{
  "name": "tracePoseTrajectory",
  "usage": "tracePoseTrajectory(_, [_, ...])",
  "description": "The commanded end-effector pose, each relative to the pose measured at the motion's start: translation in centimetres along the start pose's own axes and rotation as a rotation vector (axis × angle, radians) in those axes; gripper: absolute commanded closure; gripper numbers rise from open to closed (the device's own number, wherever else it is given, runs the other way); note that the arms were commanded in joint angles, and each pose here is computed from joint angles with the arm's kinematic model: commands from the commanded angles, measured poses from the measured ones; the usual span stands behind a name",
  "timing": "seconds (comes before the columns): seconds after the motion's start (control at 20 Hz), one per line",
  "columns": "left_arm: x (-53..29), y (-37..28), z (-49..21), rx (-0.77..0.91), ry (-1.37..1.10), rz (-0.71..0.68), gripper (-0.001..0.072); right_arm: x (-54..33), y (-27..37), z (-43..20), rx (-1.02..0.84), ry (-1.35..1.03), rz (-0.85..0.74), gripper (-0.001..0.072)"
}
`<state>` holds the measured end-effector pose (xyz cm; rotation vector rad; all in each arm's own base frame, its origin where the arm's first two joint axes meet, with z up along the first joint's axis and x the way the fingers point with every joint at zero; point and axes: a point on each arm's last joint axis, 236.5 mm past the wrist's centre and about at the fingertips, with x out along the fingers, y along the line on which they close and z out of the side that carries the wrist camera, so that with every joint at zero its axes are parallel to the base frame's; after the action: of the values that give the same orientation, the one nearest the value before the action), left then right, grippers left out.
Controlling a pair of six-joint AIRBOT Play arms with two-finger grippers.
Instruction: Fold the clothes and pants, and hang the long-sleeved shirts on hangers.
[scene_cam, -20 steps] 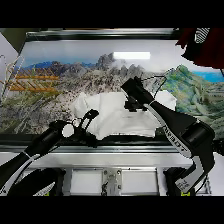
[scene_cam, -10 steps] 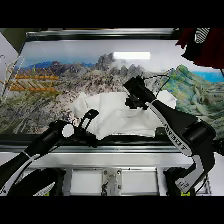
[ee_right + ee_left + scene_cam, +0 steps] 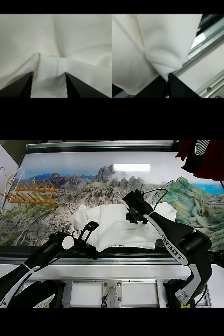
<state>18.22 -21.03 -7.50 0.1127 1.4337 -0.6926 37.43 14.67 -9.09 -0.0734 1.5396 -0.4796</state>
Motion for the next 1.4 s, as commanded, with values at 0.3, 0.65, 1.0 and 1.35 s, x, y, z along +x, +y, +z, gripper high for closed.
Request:
tracePoseTrajectory(0.3, [-0.1,0.3,0.0,0.005,0.0,0.01,0.0693,-0.2,-1.9,-0.3,-0.204,0.02,-0.076,0.0693])
tracePoseTrajectory(0.65, [-4.9,6.2,1.7,-0.216,-0.085,0.033,0.0693,-10.6,-3.4,-0.7,-0.443,-0.204,0.049,0.0694])
tracePoseTrajectory(1.0, [-7.1,6.4,0.9,-0.246,-0.108,0.028,0.0691,-16.3,-2.4,-9.3,-0.557,-0.338,0.161,0.0694])
tracePoseTrajectory(1.35, [-12.6,6.0,7.6,-0.333,-0.335,0.036,0.0019,-17.8,-0.9,-12.6,-0.631,-0.395,0.211,0.0693])
